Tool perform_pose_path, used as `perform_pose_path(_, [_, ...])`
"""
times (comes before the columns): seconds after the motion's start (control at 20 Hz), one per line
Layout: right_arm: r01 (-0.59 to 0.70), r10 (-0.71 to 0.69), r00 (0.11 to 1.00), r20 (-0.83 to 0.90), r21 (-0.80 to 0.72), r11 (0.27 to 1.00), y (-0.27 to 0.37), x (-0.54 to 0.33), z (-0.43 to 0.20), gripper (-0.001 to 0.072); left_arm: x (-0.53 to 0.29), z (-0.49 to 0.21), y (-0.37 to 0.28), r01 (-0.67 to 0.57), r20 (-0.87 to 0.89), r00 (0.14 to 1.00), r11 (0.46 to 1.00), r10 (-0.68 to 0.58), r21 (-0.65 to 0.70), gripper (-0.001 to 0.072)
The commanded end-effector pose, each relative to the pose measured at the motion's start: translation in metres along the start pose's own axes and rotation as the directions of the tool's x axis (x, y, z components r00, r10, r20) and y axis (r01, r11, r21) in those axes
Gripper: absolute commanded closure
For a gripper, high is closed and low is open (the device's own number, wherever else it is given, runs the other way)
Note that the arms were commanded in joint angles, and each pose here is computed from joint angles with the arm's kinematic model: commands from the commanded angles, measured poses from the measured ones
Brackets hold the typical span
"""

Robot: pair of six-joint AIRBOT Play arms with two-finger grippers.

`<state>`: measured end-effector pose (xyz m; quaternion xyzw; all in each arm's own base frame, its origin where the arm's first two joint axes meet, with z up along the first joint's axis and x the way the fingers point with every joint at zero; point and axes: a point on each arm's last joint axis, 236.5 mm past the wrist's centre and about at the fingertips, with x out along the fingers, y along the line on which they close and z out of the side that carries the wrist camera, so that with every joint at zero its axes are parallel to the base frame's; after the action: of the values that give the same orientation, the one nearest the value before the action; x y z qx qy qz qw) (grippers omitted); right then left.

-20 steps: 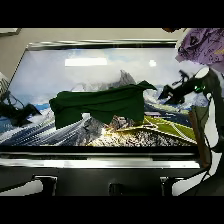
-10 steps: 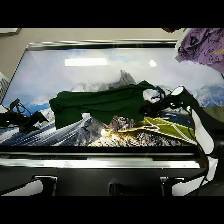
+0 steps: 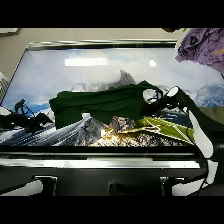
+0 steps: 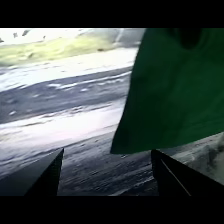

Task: Fold the clothes and pants, and hang the long-sleeved shirts on hangers.

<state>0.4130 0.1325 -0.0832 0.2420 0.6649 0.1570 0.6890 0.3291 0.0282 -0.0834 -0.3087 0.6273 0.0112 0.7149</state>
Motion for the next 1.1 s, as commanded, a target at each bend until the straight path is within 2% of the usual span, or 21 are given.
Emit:
perform_pose_path(0.0, [-0.014,0.016,0.999,0.046,-0.03,0.999,0.017,-0.021,0.003,0.0683,0.02,0.0,-0.014,0.107,0.019,0.994,0.993,-0.108,0.047,0.0118])
perform_pose_path(0.3, [-0.015,0.023,0.993,0.117,-0.072,0.997,0.036,-0.053,0.006,0.0683,0.045,0.009,-0.013,0.153,0.029,0.988,0.988,-0.153,0.005,0.0119])
perform_pose_path(0.35, [-0.016,0.027,0.991,0.132,-0.082,0.997,0.04,-0.059,0.006,0.0683,0.05,0.008,-0.017,0.173,0.024,0.985,0.985,-0.173,0.008,0.0148])
perform_pose_path(0.4, [-0.018,0.031,0.989,0.146,-0.086,0.996,0.044,-0.066,0.006,0.0683,0.054,0.008,-0.025,0.201,0.02,0.979,0.979,-0.201,0.022,0.037])
perform_pose_path(0.45, [-0.02,0.036,0.986,0.163,-0.096,0.995,0.049,-0.073,0.006,0.0684,0.057,0.009,-0.035,0.23,0.02,0.973,0.973,-0.231,0.032,0.0626])
perform_pose_path(0.5, [-0.022,0.042,0.982,0.183,-0.109,0.994,0.054,-0.082,0.006,0.0684,0.057,0.01,-0.046,0.255,0.024,0.966,0.966,-0.256,0.049,0.0688])
perform_pose_path(0.7, [-0.009,0.069,0.948,0.311,-0.191,0.982,0.086,-0.136,0.011,0.0684,0.005,0.032,-0.114,0.332,0.05,0.936,0.919,-0.349,0.211,0.0692])
perform_pose_path(0.8, [0.049,0.065,0.9,0.431,-0.248,0.968,0.111,-0.191,0.02,0.0684,-0.072,0.065,-0.159,0.32,0.199,0.898,0.893,-0.392,0.318,0.0692])
perform_pose_path(0.85, [0.089,0.063,0.863,0.502,-0.273,0.958,0.124,-0.226,0.023,0.0684,-0.121,0.078,-0.178,0.278,0.298,0.867,0.883,-0.401,0.379,0.0692])
perform_pose_path(0.95, [0.187,0.066,0.762,0.645,-0.316,0.93,0.153,-0.304,0.014,0.0684,-0.233,0.086,-0.207,0.12,0.504,0.772,0.867,-0.388,0.484,0.0692])
perform_pose_path(1.05, [0.278,0.069,0.653,0.754,-0.323,0.905,0.175,-0.378,-0.018,0.0684,-0.34,0.066,-0.224,-0.037,0.687,0.623,0.863,-0.374,0.503,0.0692])
